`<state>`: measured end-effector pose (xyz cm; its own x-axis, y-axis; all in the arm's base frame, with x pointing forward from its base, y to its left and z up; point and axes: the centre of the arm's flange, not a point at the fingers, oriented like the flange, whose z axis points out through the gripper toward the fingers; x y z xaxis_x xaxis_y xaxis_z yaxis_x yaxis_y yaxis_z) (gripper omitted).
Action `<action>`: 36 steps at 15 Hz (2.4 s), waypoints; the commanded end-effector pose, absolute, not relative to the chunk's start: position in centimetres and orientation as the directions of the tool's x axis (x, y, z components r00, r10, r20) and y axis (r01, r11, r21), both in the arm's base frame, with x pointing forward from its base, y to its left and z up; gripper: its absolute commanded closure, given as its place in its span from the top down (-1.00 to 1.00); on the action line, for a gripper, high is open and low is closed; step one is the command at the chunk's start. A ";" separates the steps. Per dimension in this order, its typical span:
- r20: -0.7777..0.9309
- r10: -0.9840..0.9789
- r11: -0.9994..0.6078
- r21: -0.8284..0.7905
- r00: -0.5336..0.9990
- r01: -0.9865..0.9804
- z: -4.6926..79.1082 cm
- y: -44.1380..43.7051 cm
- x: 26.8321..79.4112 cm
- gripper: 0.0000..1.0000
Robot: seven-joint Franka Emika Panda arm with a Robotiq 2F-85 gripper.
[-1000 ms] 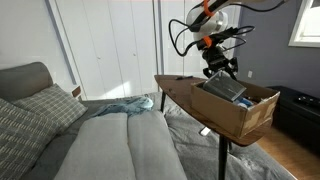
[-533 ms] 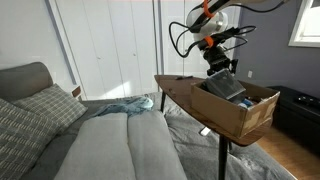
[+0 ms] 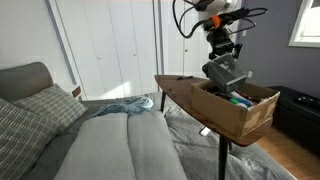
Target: Slide the cardboard box to the right, remove the desktop pen and pencil basket from the cardboard basket and place it on the table
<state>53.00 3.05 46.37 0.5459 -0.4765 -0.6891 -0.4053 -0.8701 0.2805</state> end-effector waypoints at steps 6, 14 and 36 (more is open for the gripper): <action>-0.360 -0.637 -0.759 0.138 0.682 -0.636 59.9 -0.3 53.2 -0.98; -0.067 -0.821 -0.558 -0.115 0.567 -0.822 60.6 -2.8 61.5 -0.98; 0.282 -0.601 -0.771 0.043 0.748 -0.636 55.1 5.4 72.4 -0.98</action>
<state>69.53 4.43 54.12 0.7053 -0.6777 0.2077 -0.7012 -0.7101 0.0643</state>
